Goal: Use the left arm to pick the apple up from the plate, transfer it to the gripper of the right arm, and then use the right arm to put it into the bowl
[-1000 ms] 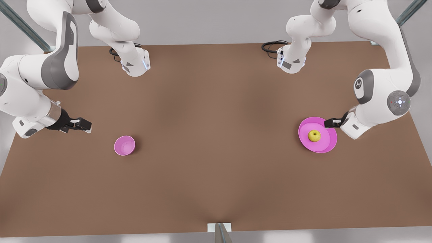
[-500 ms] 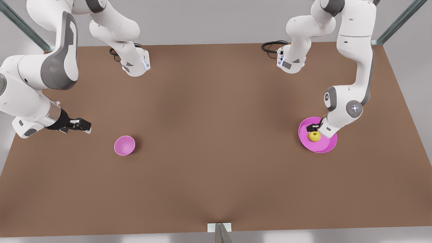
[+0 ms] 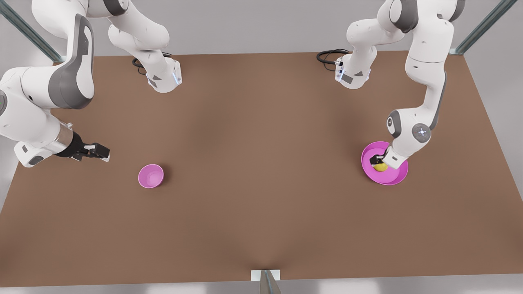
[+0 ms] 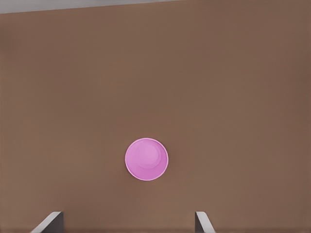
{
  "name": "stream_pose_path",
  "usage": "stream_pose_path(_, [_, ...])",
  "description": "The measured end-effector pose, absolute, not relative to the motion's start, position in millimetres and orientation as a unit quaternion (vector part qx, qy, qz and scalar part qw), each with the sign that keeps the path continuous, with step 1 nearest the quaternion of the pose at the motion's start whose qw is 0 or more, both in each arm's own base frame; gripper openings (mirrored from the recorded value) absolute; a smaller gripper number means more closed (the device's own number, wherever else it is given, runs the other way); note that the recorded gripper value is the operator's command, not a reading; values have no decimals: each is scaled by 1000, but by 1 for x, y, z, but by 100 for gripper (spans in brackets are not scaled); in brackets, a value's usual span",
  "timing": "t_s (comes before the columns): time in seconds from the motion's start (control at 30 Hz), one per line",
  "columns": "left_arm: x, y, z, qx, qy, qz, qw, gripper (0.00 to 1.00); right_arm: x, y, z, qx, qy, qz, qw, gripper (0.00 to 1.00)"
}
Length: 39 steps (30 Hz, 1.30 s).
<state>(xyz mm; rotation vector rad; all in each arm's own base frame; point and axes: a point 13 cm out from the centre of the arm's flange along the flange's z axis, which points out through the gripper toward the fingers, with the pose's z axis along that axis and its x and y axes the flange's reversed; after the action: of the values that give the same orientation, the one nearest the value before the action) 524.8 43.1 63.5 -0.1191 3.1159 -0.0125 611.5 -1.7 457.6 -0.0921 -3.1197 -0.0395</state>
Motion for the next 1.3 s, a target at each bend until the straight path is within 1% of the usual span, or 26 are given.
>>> stream_pose_path(0.23, [527, 47, 50, -39, 999, -3, 21, 99, 610, 0, 458, -28, -999, -13, 12, 100])
stream_pose_path(0.3, [528, 47, 49, -38, 999, -3, 23, 92, 610, 2, 458, -26, -1000, -13, 12, 100])
stream_pose_path(0.33, [528, 47, 49, -38, 999, -3, 24, 86, 610, 3, 459, -25, -1000, -13, 12, 100])
stream_pose_path(0.4, [529, 47, 49, -37, 999, -3, 26, 82, 609, 2, 458, -25, -1000, -13, 13, 100])
stream_pose_path(0.47, [530, 48, 49, -37, 999, -3, 27, 79, 609, 1, 457, -27, -999, -13, 15, 100])
stream_pose_path(0.67, [528, 47, 43, -36, 999, -2, 24, 78, 608, -1, 455, -30, -999, -12, 17, 100])
stream_pose_path(0.87, [524, 47, 35, -37, 999, -2, 18, 72, 608, -4, 454, -33, -999, -12, 18, 100])
stream_pose_path(0.97, [528, 47, 42, -36, 999, -2, 24, 70, 608, -4, 454, -34, -999, -12, 18, 100])
stream_pose_path(1.03, [538, 45, 61, -33, 999, -1, 40, 70, 608, -3, 454, -33, -999, -12, 18, 100])
stream_pose_path(1.1, [562, 36, 96, -24, 998, -3, 63, 70, 608, -3, 454, -33, -999, -12, 19, 100])
stream_pose_path(1.13, [589, 24, 129, -15, 996, -8, 83, 70, 608, -3, 454, -33, -999, -12, 19, 100])
stream_pose_path(1.17, [625, 6, 172, -16, 994, -23, 106, 70, 608, -1, 454, -32, -999, -13, 18, 100])
stream_pose_path(1.2, [648, -13, 208, -19, 992, -45, 117, 70, 608, 4, 454, -31, -999, -21, 19, 100])
stream_pose_path(1.23, [655, -31, 226, -25, 991, -72, 111, 70, 608, 17, 452, -29, -998, -43, 22, 100])
stream_pose_path(1.3, [648, -87, 237, -22, 987, -140, 80, 69, 615, 63, 434, -24, -992, -119, 39, 100])
